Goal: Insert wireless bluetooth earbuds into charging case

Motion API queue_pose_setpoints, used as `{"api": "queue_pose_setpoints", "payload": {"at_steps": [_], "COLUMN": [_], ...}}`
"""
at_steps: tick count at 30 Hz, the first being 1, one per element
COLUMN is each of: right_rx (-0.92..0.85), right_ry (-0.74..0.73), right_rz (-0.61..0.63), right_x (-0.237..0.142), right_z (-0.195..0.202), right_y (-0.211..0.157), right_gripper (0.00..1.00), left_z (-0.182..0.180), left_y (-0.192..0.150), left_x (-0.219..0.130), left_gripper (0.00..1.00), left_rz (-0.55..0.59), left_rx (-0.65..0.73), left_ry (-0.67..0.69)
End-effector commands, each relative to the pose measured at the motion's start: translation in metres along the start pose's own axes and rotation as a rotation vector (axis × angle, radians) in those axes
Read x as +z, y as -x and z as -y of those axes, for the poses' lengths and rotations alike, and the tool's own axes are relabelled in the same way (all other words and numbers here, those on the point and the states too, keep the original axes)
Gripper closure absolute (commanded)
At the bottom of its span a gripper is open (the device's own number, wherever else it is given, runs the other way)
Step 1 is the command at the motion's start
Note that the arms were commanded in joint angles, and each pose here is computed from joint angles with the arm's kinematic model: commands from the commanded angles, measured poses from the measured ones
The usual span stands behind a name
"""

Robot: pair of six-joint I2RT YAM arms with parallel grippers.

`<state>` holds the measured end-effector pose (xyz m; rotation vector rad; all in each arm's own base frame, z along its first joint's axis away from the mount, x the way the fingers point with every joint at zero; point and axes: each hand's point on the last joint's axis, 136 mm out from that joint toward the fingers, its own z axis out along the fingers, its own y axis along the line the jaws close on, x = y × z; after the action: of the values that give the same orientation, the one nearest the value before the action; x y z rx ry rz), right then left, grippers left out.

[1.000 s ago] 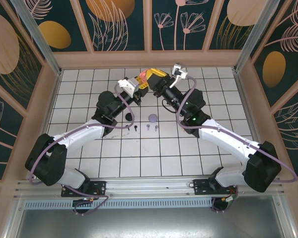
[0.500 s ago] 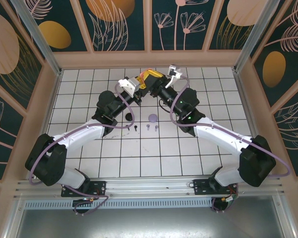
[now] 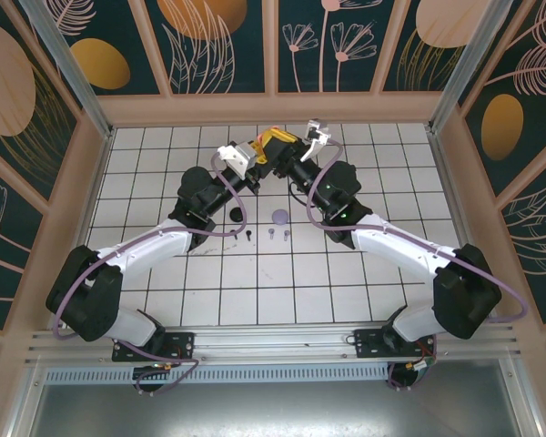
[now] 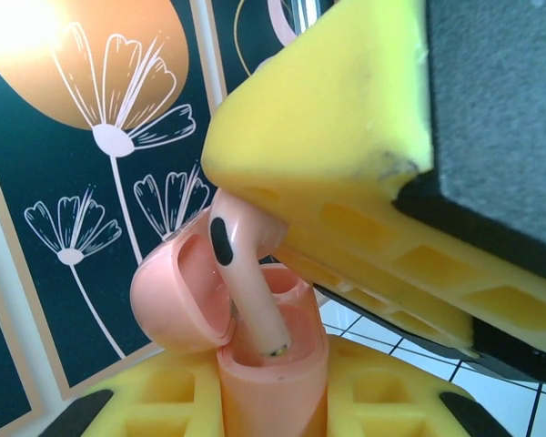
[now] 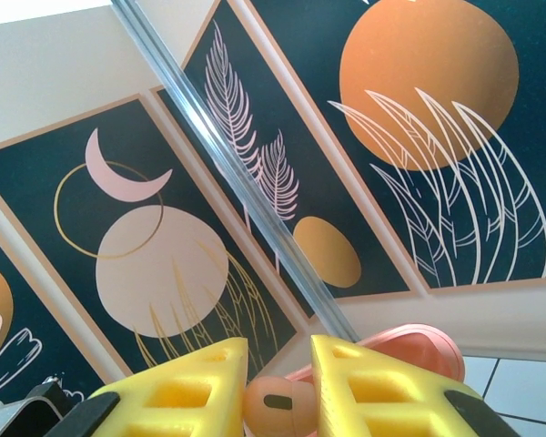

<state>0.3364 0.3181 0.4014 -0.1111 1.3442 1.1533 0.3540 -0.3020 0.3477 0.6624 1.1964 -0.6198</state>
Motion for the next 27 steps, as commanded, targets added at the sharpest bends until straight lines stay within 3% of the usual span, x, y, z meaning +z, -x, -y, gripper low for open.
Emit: {"api": "queue_pose_setpoints", "payload": {"at_steps": [1,27], "right_rx": [-0.011,-0.022], "right_ry": [0.001,-0.027], "right_rz": [0.032,-0.030], "right_x": [-0.002,-0.004], "right_z": [0.005,0.020], "right_y": [0.004,-0.018], "right_gripper": [0.76,0.75], "left_z": [0.003,0.004], "left_y": [0.030,0.038], "left_x": [0.001,0.002], "left_gripper": [1.00,1.00], "left_rz": [0.070,0.091], "left_rx": [0.007,0.008], "left_ry": [-0.013,-0.018]}}
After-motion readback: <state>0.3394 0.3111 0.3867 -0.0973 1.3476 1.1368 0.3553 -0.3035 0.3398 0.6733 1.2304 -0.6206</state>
